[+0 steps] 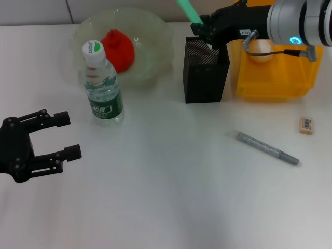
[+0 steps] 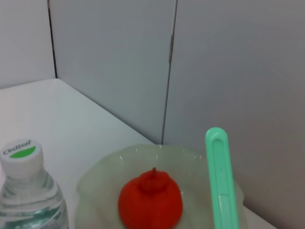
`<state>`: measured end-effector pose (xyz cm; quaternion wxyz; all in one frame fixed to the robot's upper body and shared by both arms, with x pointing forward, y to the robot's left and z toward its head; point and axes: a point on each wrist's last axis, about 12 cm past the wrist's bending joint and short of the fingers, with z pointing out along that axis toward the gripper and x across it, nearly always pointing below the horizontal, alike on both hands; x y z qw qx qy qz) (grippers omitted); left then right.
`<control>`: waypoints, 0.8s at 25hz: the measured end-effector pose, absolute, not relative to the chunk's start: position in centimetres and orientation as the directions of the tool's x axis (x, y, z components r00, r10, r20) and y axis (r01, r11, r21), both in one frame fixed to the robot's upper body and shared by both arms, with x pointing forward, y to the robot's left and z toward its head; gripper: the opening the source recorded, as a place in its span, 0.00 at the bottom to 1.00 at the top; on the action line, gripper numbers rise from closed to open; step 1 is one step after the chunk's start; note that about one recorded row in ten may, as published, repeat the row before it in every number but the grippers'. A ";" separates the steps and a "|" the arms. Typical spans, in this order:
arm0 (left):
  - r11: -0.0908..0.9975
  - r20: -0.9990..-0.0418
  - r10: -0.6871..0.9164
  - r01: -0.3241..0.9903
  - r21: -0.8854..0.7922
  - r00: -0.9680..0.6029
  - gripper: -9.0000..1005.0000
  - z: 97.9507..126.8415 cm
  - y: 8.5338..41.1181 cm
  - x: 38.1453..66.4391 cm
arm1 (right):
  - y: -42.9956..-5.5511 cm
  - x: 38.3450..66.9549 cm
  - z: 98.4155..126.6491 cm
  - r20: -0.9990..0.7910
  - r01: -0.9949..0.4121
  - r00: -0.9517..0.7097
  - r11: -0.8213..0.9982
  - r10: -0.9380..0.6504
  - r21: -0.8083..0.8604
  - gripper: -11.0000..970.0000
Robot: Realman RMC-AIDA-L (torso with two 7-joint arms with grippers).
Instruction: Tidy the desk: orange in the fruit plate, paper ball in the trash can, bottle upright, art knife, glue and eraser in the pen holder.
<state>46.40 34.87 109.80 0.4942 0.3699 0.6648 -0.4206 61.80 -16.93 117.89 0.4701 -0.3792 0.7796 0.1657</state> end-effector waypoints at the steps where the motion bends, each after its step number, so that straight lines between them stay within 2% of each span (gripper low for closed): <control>1: 0.372 -0.968 0.076 0.908 -0.194 -0.238 0.80 109.8 34.9 46.4 | -16.9 61.8 117.8 -0.861 -0.747 -0.271 0.658 -0.430 -0.094 0.19; 9: 0.371 -0.968 0.076 0.908 -0.194 -0.238 0.80 109.9 34.7 46.7 | -17.4 62.0 117.9 -0.868 -0.729 -0.305 0.683 -0.392 -0.052 0.19; 13: 0.371 -0.969 0.077 0.908 -0.193 -0.237 0.80 109.9 34.7 46.7 | -18.6 62.4 118.7 -0.884 -0.642 -0.446 0.739 -0.143 0.204 0.19; 14: 0.371 -0.969 0.076 0.908 -0.193 -0.237 0.80 109.9 34.7 46.7 | -18.6 62.4 118.7 -0.884 -0.642 -0.446 0.739 -0.143 0.204 0.19; 15: 0.371 -0.968 0.076 0.908 -0.193 -0.237 0.80 109.9 34.7 46.7 | -19.0 62.3 118.6 -0.875 -0.627 -0.478 0.728 -0.079 0.278 0.19; 16: 0.371 -0.968 0.076 0.908 -0.193 -0.237 0.80 109.9 34.7 46.7 | -19.9 62.2 118.6 -0.839 -0.600 -0.541 0.674 0.053 0.430 0.19; 17: 0.371 -0.968 0.076 0.908 -0.193 -0.237 0.80 109.9 34.8 46.7 | -19.9 62.2 118.6 -0.839 -0.600 -0.541 0.674 0.053 0.430 0.19; 18: 0.371 -0.968 0.076 0.908 -0.193 -0.237 0.80 109.9 34.7 46.7 | -20.6 62.1 118.4 -0.795 -0.584 -0.591 0.606 0.139 0.540 0.19; 20: 0.371 -0.969 0.077 0.909 -0.193 -0.237 0.80 109.9 34.7 46.7 | -21.0 62.0 118.2 -0.775 -0.577 -0.609 0.574 0.171 0.581 0.19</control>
